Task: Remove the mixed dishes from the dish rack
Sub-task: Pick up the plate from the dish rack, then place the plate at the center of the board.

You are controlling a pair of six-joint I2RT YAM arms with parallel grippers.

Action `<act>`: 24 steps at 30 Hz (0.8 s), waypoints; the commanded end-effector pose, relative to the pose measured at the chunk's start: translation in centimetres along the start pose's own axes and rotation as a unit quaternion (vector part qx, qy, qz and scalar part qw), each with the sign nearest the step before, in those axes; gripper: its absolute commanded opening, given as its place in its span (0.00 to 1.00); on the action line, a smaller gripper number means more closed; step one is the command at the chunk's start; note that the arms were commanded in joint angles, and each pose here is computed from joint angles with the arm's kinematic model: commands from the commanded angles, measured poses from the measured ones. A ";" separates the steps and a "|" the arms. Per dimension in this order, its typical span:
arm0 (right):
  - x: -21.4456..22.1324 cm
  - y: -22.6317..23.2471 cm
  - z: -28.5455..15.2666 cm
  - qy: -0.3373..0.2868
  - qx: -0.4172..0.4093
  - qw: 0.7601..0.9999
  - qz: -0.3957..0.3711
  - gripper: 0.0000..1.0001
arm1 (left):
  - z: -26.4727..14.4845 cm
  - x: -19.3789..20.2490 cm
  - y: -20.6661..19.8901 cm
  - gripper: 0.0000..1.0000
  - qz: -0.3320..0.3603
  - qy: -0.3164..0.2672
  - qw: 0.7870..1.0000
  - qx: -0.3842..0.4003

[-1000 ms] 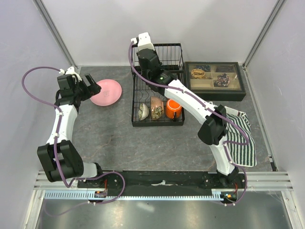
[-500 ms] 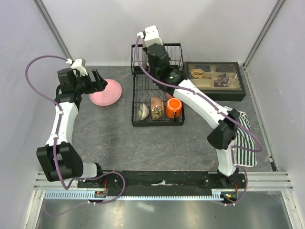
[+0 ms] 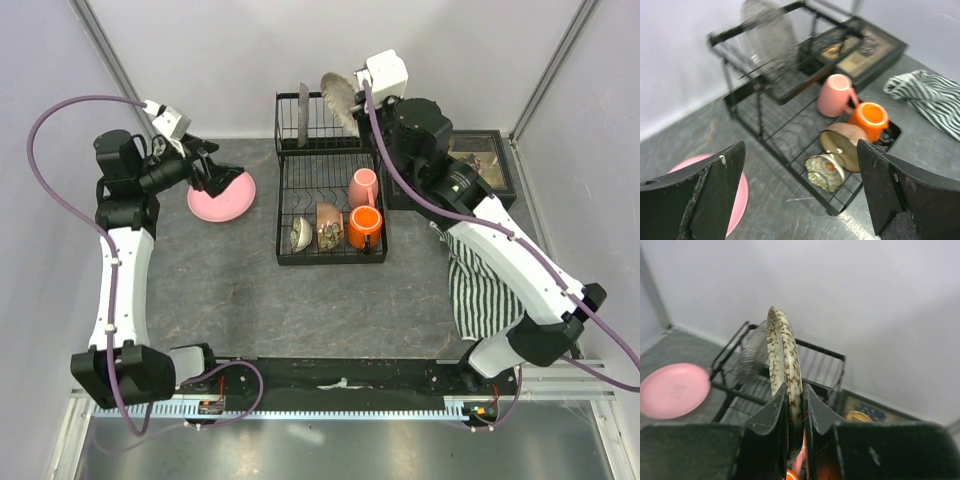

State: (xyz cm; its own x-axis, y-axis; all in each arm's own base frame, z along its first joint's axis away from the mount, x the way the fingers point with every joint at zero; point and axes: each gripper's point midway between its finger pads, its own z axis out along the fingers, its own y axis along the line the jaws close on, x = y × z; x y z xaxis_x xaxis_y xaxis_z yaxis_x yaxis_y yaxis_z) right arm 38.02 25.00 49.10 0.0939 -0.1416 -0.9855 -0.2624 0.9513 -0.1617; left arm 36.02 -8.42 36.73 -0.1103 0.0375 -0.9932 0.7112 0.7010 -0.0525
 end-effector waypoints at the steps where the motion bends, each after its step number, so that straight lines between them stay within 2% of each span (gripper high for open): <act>1: 3.2 6.4 -1.3 0.032 -0.178 0.983 0.022 0.00 | -0.8 -3.6 -5.6 0.98 0.112 -0.045 0.988 0.099; 7: 4.9 10.9 -3.3 0.050 -0.305 0.951 0.024 0.00 | -0.8 -4.4 -8.1 0.98 0.185 -0.064 0.973 0.121; 14: 5.4 12.4 -5.3 0.053 -0.371 0.927 0.004 0.00 | -0.8 -2.3 -9.0 0.96 0.226 -0.051 0.958 0.168; 20: 5.0 12.8 -6.7 0.046 -0.405 0.913 -0.008 0.00 | -0.3 0.1 -9.0 0.95 0.311 -0.038 0.930 0.190; 24: 4.9 13.0 -7.2 0.044 -0.419 0.907 -0.012 0.00 | -0.1 1.6 -9.0 0.95 0.317 -0.024 0.927 0.198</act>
State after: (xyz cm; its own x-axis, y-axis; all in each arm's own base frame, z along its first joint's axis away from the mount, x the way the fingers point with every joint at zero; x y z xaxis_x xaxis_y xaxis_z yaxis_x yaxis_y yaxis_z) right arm 29.95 34.87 36.49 -0.0896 -0.3159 -0.9445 -0.8795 0.4701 -0.0738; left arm 29.65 -14.37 37.03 0.3558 0.2781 -0.8922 0.8452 0.3115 0.4342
